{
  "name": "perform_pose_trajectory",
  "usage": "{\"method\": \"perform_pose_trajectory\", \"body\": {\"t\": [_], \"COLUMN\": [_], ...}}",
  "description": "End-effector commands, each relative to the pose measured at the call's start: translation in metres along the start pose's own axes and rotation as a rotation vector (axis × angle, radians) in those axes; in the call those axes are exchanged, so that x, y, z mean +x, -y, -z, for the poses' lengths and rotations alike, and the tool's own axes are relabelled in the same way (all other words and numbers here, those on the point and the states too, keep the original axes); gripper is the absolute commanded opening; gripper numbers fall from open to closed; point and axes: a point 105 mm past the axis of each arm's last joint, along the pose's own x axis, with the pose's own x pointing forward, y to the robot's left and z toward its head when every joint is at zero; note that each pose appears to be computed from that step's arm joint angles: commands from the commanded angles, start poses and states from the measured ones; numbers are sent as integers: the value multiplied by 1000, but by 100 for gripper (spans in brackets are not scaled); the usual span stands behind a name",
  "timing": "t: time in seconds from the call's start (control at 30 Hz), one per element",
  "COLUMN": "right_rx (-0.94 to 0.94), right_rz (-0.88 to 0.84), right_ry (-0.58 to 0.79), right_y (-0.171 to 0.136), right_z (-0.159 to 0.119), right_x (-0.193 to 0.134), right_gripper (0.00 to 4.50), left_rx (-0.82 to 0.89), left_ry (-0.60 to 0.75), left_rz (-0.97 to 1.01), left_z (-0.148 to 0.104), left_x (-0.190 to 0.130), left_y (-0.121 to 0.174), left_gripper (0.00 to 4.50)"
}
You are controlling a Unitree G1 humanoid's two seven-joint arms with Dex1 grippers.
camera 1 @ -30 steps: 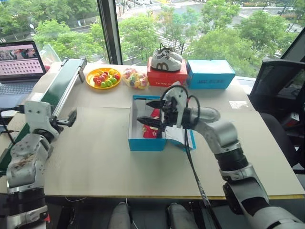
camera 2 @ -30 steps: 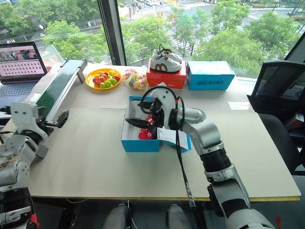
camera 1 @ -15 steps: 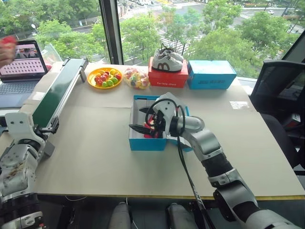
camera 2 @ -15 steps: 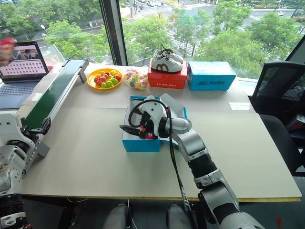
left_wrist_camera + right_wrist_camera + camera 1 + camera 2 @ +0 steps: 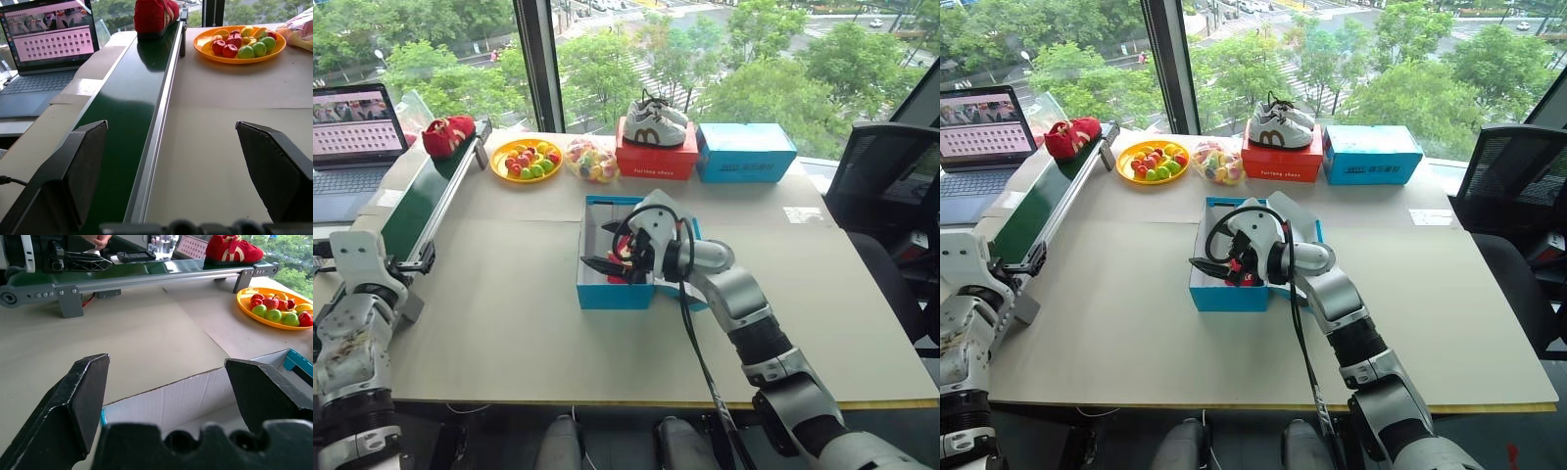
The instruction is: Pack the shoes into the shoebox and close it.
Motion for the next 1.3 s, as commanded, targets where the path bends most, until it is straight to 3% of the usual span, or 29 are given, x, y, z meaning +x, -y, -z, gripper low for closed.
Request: {"method": "perform_pose_trajectory", "body": {"t": [0.03,0.47,1.3], "right_rx": [-22,6,0], "right_rz": [-38,-119,-123], "right_ry": [80,89,34], "right_y": [-9,-26,-31], "right_z": [-22,-25,-19], "right_x": [3,1,-7], "right_gripper": [445,445,445], "left_rx": [30,11,-32], "left_ry": [43,51,-16], "left_rz": [-31,-114,-74], "left_z": [-10,-2,31], "left_x": [-1,-2,-4], "left_y": [-19,-82,-83], "left_gripper": [450,450,450]}}
